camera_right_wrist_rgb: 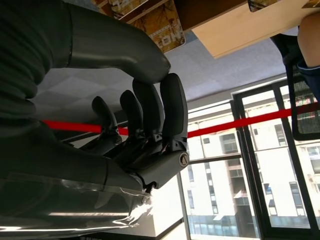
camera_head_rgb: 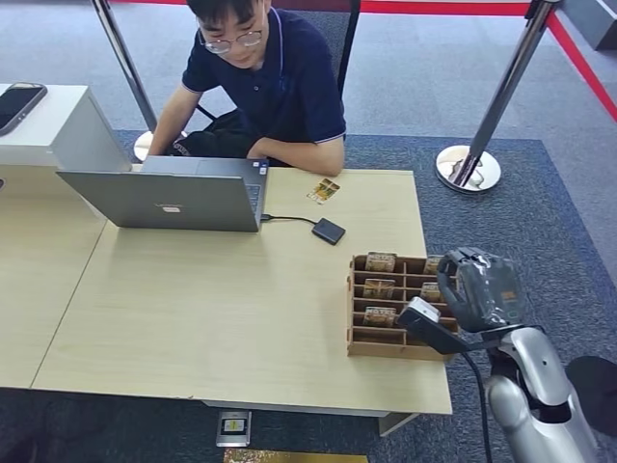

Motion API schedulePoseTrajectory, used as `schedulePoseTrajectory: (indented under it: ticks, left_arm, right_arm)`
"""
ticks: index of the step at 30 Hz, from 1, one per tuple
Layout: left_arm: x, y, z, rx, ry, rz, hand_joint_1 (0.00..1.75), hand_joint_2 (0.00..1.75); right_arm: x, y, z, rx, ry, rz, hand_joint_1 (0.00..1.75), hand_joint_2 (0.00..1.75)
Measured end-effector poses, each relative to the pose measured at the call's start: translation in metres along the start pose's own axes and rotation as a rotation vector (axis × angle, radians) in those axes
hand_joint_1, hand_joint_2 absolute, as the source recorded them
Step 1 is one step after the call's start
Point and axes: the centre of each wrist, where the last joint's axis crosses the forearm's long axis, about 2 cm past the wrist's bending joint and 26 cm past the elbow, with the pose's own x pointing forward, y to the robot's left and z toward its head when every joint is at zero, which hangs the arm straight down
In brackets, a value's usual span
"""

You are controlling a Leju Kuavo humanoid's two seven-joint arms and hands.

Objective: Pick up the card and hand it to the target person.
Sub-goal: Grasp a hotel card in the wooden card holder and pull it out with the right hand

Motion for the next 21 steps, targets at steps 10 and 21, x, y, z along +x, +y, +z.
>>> schedulePoseTrajectory:
  ticks: [10, 21]
  left_arm:
    - [0.000, 0.000, 0.000, -0.001, -0.003, -0.002, 0.00, 0.00]
    - [0.000, 0.000, 0.000, -0.001, -0.003, -0.002, 0.00, 0.00]
  right_arm:
    - [0.011, 0.008, -0.008, 0.025, 0.006, -0.009, 0.91, 1.75]
    - [0.015, 0.012, -0.009, 0.036, 0.007, -0.015, 0.83, 1.75]
